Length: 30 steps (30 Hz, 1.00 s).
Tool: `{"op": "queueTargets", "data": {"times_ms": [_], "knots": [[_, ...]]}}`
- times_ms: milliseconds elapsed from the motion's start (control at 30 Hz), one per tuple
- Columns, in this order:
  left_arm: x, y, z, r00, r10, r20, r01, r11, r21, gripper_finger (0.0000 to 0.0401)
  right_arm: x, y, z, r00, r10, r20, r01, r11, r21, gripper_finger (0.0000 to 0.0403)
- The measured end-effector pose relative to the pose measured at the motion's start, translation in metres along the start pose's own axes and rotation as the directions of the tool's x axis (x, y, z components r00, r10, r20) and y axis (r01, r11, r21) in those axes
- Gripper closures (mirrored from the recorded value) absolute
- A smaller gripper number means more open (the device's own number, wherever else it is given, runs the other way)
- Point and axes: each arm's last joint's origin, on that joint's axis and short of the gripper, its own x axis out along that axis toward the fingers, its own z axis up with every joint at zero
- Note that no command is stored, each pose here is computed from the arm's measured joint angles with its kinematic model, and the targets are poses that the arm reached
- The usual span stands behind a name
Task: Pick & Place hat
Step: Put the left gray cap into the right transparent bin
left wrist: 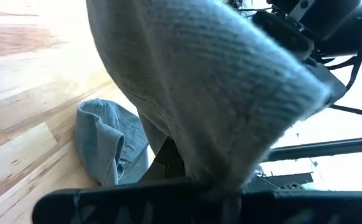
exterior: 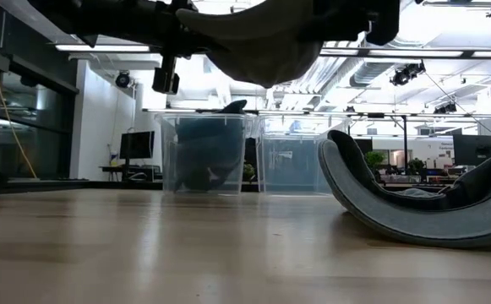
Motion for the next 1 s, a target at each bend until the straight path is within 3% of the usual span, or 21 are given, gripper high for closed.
{"op": "queueTargets", "data": {"times_ms": [233, 533, 800, 1000], "knots": [[0.0, 0.0, 0.0, 1.0, 0.0, 0.011, 0.0, 1.0, 0.0, 0.0401, 0.0, 0.003, 0.009, 0.998, 0.001, 0.058, -0.001, 1.0, -0.002, 0.0267], [0.0, 0.0, 0.001, 0.999, 0.006, 0.032, -0.006, 1.0, 0.0, 0.0401, 0.0, 0.005, 0.011, 0.994, 0.031, 0.1, -0.044, 0.991, 0.127, 0.0387], [0.0, -0.001, 0.001, 0.999, -0.008, 0.035, 0.006, 0.999, 0.042, 0.04, -0.002, 0.003, 0.013, 0.989, 0.046, 0.142, -0.088, 0.949, 0.301, 0.0391], [0.0, -0.009, 0.003, 0.995, -0.09, 0.05, 0.083, 0.989, 0.125, 0.0399, -0.005, 0.004, 0.014, 0.983, 0.078, 0.164, -0.132, 0.929, 0.346, 0.0392]]}}
